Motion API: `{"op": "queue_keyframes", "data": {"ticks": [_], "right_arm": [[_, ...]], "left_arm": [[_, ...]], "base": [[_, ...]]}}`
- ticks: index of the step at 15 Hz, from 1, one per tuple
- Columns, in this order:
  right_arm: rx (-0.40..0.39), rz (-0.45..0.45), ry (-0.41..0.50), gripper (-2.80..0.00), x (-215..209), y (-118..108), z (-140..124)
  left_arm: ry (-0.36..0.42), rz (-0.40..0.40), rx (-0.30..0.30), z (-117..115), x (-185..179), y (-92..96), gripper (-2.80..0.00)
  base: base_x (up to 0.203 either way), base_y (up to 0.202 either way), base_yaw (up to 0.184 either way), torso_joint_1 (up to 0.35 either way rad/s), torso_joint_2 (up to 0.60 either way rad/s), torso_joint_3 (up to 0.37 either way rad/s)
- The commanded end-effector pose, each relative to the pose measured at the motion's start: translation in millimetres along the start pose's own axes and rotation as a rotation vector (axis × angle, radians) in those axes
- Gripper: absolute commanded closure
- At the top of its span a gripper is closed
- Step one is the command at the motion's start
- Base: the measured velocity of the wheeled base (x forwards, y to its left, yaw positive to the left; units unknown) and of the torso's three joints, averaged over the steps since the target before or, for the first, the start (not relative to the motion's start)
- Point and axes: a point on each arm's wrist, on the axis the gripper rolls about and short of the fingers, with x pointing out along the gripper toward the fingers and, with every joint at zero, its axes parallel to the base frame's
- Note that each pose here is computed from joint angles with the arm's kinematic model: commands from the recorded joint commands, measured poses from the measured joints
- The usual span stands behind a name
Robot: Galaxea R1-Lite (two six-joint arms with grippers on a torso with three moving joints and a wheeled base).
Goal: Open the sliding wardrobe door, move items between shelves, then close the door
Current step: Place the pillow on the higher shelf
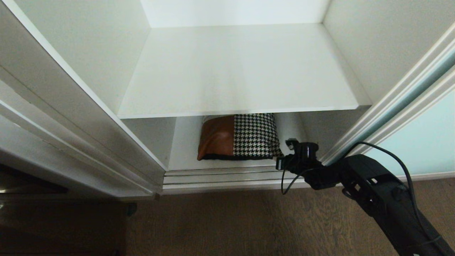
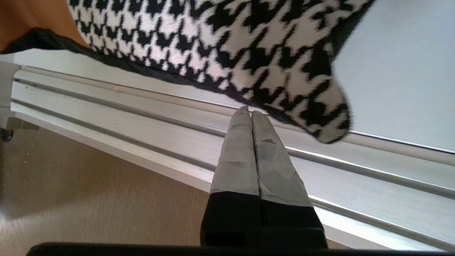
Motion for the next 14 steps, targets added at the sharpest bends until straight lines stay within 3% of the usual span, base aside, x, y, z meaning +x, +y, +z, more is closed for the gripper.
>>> {"op": "queue_keyframes", "data": {"ticks": [1, 4, 7, 14], "right_arm": [[-0.001, 0.0, -0.014, 0.0, -2.4, -0.6, 7.4], [0.011, -0.015, -0.03, 0.0, -10.1, -1.2, 22.3], [0.009, -0.096, -0.035, 0.0, -11.9, -6.1, 21.9], [-0.016, -0.127, 0.023, 0.0, -14.9, -12.1, 19.4]], "left_arm": [[0.002, 0.0, 0.001, 0.0, 0.1, 0.0, 0.0], [0.002, 0.002, 0.0, 0.0, 0.1, 0.0, 0.0], [0.002, 0.0, 0.0, 0.0, 0.1, 0.0, 0.0], [0.002, 0.0, 0.001, 0.0, 0.1, 0.0, 0.0]], "base": [[0.0, 0.0, 0.0, 0.0, 0.0, 0.0], [0.0, 0.0, 0.0, 0.0, 0.0, 0.0], [0.0, 0.0, 0.0, 0.0, 0.0, 0.0], [0.0, 0.0, 0.0, 0.0, 0.0, 0.0]]}}
